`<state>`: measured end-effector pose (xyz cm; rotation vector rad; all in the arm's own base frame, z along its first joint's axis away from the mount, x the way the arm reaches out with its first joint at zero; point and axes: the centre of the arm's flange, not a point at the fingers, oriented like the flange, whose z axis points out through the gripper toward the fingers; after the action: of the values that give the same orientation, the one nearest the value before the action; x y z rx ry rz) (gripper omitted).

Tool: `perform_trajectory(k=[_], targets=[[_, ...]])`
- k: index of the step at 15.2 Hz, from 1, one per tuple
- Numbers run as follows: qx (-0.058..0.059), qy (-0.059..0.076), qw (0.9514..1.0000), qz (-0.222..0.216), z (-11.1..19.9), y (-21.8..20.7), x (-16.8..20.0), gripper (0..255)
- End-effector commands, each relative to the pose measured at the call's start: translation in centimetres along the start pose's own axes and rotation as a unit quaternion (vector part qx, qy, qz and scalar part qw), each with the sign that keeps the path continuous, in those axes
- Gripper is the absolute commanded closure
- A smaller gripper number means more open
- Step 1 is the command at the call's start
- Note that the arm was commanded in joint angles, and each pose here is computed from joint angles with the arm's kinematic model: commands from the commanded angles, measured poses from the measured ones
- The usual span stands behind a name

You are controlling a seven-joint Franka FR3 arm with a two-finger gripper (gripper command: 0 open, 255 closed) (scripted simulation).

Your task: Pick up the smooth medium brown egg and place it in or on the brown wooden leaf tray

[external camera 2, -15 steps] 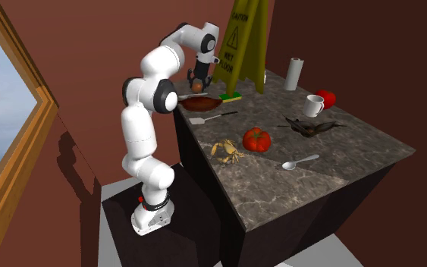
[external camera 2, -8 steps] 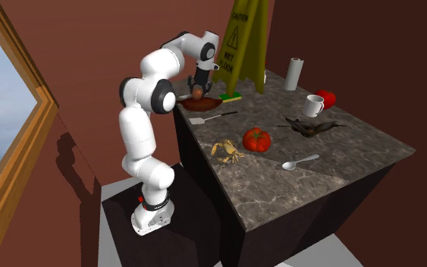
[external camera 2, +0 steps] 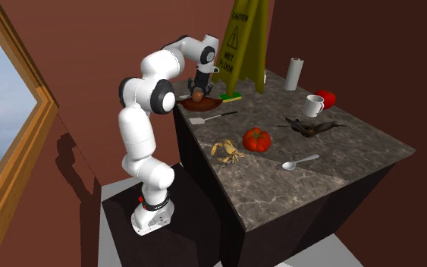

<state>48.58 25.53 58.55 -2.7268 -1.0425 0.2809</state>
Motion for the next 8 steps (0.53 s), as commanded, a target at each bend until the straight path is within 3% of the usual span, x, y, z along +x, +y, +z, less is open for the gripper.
perform_trajectory(k=[1, 2, 3, 8], targets=[[0.000, 0.000, 1.0000, 0.000, 0.00, 0.00, 0.00, 255], [0.000, 0.000, 1.0000, 0.000, 0.00, 0.00, 0.00, 255], [0.000, 0.000, 1.0000, 0.000, 0.00, 0.00, 0.00, 0], [0.000, 0.000, 1.0000, 0.000, 0.00, 0.00, 0.00, 0]])
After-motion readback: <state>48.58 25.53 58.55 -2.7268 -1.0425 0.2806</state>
